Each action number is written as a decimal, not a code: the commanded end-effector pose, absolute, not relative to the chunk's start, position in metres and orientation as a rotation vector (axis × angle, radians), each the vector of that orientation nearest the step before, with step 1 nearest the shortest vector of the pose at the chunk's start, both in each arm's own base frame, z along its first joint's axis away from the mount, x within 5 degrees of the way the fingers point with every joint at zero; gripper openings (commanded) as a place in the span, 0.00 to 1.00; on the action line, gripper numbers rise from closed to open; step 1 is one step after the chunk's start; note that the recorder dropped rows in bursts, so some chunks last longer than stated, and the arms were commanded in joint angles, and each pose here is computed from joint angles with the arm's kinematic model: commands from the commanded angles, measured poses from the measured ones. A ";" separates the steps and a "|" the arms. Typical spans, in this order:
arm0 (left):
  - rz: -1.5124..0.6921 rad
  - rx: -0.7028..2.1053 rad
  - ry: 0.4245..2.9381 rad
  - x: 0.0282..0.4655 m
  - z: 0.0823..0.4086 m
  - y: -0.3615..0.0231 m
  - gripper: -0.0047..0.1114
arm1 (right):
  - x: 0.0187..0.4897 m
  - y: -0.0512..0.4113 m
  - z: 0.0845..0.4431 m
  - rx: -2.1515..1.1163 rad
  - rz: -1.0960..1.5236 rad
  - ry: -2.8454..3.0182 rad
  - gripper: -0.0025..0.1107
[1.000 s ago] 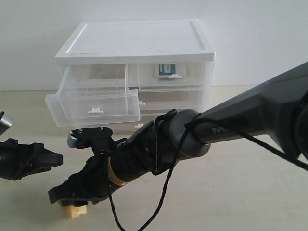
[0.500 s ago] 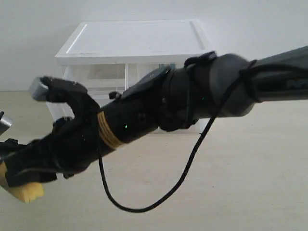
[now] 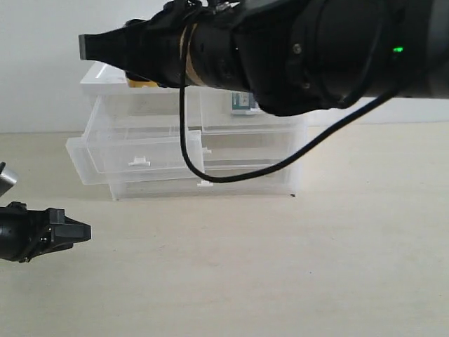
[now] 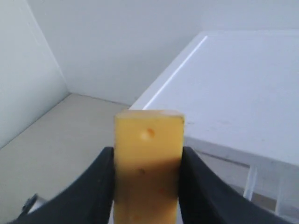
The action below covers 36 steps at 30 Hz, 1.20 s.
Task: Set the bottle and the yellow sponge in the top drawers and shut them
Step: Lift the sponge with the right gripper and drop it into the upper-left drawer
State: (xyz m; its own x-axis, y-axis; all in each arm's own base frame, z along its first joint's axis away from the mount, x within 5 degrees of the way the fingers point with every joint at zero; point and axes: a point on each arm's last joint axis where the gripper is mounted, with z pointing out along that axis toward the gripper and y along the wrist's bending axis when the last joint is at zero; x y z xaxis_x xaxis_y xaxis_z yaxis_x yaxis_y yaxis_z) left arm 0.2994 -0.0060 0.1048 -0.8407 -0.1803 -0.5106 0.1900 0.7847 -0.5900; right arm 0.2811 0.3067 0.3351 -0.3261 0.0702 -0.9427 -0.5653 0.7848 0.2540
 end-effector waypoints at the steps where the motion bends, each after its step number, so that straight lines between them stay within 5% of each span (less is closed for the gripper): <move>1: -0.884 0.007 2.396 0.299 0.108 -0.006 0.44 | 0.297 0.319 0.325 -0.363 0.622 1.799 0.04; 5: -0.884 0.007 2.396 0.299 0.108 -0.006 0.44 | 0.305 0.332 0.307 -0.391 0.624 1.831 0.31; 8: -0.884 0.007 2.396 0.299 0.108 -0.006 0.44 | 0.308 0.330 0.304 -0.380 0.583 1.828 0.61; 10: -0.884 0.007 2.396 0.299 0.108 -0.006 0.44 | 0.308 0.329 0.306 -0.404 0.559 1.812 0.71; 17: -0.885 -0.005 2.392 0.300 0.109 -0.006 0.44 | 0.289 0.329 0.333 -0.495 0.718 1.789 0.45; 22: -0.884 -0.002 2.391 0.300 0.109 -0.006 0.44 | 0.265 0.337 0.349 -0.645 0.993 1.770 0.43; 29: -0.884 -0.005 2.391 0.300 0.109 -0.006 0.44 | 0.237 0.339 0.308 -0.861 1.183 1.942 0.23; 33: -0.884 -0.005 2.391 0.300 0.109 -0.006 0.44 | 0.233 0.327 0.265 -0.839 1.103 2.086 0.04; 36: -0.885 -0.005 2.390 0.300 0.109 -0.007 0.44 | 0.236 0.313 0.240 -0.768 0.985 2.163 0.02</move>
